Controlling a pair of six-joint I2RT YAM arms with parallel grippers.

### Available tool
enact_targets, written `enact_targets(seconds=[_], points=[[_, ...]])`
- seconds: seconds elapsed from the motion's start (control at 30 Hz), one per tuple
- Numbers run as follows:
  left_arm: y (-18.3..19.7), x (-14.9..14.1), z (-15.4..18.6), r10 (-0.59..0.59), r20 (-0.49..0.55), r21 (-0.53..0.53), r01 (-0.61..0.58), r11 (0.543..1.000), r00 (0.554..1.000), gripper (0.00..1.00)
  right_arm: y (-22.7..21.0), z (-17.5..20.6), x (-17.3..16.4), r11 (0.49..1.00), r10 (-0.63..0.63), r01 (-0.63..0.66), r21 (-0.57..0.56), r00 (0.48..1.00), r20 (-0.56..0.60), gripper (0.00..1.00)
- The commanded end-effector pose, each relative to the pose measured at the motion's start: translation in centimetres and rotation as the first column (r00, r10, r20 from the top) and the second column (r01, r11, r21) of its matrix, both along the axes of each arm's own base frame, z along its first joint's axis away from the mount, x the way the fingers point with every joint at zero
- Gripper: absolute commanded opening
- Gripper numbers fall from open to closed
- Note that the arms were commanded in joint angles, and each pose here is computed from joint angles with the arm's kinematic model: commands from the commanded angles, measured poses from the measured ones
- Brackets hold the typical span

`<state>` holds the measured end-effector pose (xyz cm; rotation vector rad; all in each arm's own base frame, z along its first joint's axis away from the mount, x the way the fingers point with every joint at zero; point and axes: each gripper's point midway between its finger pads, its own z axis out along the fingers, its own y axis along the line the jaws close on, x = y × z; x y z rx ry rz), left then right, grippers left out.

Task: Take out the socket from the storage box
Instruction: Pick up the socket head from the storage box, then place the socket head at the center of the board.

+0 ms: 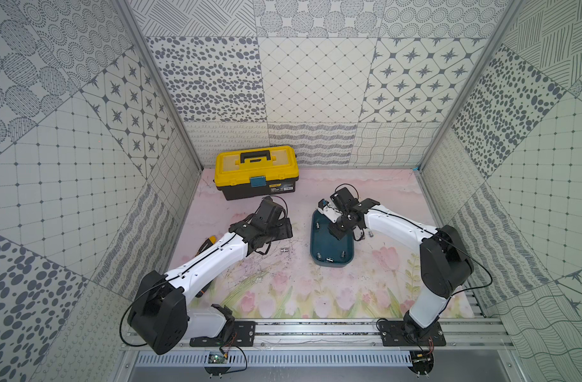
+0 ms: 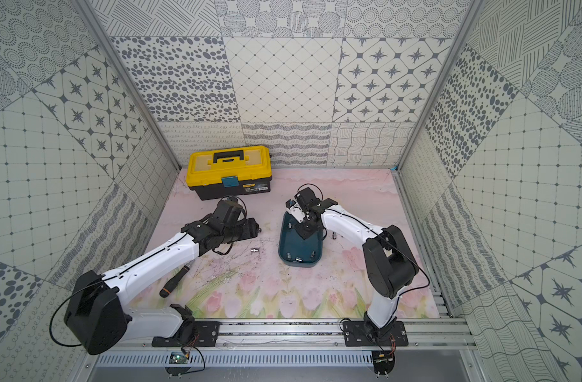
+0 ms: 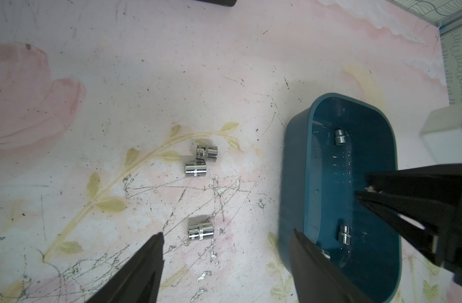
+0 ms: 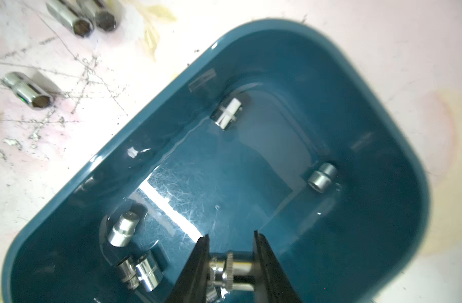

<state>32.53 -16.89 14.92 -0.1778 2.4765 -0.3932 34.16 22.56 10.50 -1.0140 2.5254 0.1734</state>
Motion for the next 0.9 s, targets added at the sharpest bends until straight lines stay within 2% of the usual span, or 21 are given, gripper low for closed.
enact_targets(seconds=[0.0, 0.17, 0.43, 0.87], points=[[-0.3, 0.7, 0.7, -0.003, 0.017, -0.024, 0.004, 1.000, 1.000, 0.79, -1.7, 2.5, 0.1, 0.997, -0.054, 0.053, 0.050, 0.998, 0.017, 0.18], [-0.5, 0.8, 0.7, -0.006, 0.016, -0.030, 0.006, 1.000, 1.000, 0.79, -5.4, 3.2, 0.7, 0.985, -0.161, 0.159, 0.067, 0.987, 0.022, 0.18], [-0.6, 0.7, 0.4, -0.009, 0.009, -0.032, 0.010, 0.999, 1.000, 0.79, -10.6, -0.3, 2.6, 0.933, -0.354, 0.355, 0.054, 0.935, -0.035, 0.19], [-0.1, 0.5, 0.3, -0.006, 0.008, -0.012, 0.006, 1.000, 1.000, 0.79, -11.0, -3.8, 6.5, 0.939, -0.342, 0.343, 0.016, 0.939, -0.022, 0.20]])
